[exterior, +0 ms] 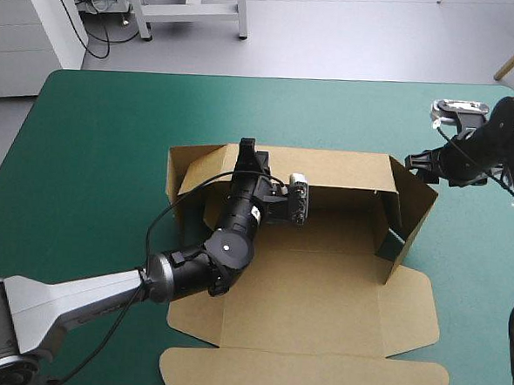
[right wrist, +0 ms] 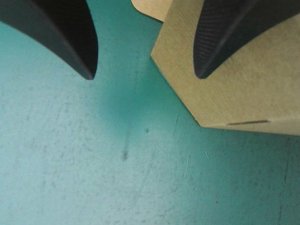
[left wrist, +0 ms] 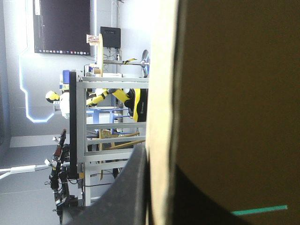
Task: Fold the box
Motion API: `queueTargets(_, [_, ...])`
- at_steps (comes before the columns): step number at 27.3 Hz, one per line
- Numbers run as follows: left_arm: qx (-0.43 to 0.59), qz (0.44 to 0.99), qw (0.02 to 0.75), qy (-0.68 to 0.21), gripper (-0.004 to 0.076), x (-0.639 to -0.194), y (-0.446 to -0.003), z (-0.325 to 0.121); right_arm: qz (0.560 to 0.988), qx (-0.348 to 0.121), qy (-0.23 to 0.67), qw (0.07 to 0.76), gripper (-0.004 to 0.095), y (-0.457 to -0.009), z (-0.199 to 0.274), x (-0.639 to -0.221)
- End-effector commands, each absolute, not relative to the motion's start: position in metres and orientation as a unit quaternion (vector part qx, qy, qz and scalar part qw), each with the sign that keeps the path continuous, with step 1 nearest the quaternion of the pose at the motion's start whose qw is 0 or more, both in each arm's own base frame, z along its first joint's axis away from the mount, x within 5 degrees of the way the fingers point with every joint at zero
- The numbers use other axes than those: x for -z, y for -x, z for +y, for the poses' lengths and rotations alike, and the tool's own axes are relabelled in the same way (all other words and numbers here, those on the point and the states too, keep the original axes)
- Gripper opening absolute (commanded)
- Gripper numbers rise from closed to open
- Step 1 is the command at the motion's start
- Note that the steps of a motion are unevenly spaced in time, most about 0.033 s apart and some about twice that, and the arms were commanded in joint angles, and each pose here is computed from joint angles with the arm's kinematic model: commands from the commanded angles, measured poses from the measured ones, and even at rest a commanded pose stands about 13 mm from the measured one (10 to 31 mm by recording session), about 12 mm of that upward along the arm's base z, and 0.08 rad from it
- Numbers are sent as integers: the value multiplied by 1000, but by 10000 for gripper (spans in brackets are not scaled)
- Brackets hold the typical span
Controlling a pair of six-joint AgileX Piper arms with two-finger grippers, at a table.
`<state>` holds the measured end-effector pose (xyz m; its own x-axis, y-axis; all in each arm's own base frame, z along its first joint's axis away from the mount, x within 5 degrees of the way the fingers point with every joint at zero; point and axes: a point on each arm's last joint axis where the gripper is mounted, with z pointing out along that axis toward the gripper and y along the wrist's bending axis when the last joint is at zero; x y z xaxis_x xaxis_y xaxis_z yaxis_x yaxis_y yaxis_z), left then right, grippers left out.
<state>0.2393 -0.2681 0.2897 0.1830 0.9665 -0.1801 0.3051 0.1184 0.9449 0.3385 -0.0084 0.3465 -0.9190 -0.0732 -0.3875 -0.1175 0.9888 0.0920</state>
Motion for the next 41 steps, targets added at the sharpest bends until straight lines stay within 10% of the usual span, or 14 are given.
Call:
queueTargets(1, [-327,565,534,-537,-10,-313,-237,-262,970,-56,75,226,530,-315,-5,-365])
queueTargets(26, [-325,567,532,-539,-10,-313,-236,-262,896,-135,265,331,529,-247,25,-322])
queueTargets(41, [-340,529,517,-581,-10,-312,-235,-265,870,-165,232,402,530,-252,31,-290])
